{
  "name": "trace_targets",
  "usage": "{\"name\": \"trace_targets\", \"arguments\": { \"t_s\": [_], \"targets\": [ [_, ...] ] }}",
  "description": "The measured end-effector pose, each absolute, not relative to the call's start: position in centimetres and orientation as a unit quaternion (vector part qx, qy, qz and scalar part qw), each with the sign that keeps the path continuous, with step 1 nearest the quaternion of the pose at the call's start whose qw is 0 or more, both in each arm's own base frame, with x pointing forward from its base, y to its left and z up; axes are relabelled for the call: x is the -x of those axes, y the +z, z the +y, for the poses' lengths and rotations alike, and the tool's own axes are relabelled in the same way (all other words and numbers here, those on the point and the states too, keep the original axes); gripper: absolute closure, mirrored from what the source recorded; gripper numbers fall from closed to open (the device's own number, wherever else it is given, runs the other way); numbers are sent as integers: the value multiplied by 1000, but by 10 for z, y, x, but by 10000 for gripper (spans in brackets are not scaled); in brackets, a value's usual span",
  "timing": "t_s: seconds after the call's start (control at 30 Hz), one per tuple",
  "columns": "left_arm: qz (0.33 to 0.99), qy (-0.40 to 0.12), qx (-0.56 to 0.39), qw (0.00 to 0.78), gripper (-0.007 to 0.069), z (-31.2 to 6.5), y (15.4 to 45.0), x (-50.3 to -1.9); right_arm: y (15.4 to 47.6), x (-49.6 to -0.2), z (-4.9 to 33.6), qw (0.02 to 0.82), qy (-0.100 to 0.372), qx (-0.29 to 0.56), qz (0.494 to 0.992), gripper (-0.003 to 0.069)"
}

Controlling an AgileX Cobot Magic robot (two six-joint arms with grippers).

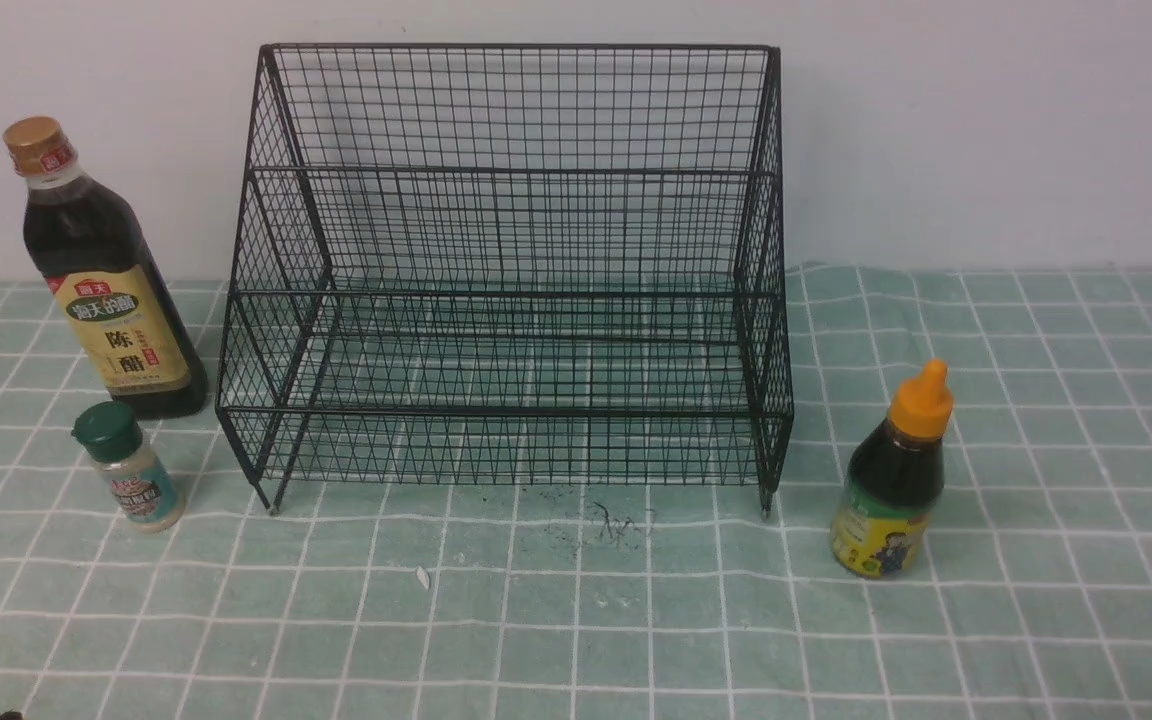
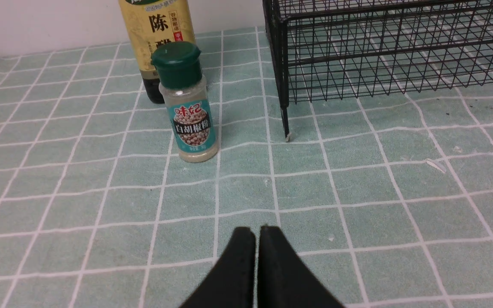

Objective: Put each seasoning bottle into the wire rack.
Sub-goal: Use the right arm to grab the condiment bottle closest to it

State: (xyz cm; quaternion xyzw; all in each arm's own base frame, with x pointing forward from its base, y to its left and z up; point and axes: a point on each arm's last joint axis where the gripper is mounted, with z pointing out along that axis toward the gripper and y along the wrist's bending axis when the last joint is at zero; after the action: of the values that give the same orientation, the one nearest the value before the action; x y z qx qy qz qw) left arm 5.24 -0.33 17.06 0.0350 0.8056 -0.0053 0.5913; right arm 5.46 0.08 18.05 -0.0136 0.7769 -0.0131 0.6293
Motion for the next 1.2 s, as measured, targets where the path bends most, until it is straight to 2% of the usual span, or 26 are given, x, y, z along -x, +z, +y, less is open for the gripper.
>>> {"name": "trace_targets", "arguments": {
  "t_s": [0.93,0.97,1.03,1.07,1.1,1.13,1.2],
  "targets": [
    [806,-5,-35,591,631,-3,171,-52,181,-55,1,631,-6,8,776,671],
    [806,-5,-35,591,631,-3,171,-52,182,-55,2,636,14,-10,771,671],
    [806,-5,-35,591,631,-3,171,-52,186,-56,4,652,95,-82,748,671],
    [806,-5,-35,591,631,-3,171,-52,186,-56,4,652,97,-84,748,671],
    [806,-5,-35,591,631,-3,171,-52,193,-57,4,665,169,-156,711,671],
    [806,-5,-35,591,631,-3,171,-52,198,-57,3,671,222,-211,676,671],
    [806,-5,-35,591,631,-3,171,-52,204,-57,-1,665,296,-292,620,671]
  ]
}}
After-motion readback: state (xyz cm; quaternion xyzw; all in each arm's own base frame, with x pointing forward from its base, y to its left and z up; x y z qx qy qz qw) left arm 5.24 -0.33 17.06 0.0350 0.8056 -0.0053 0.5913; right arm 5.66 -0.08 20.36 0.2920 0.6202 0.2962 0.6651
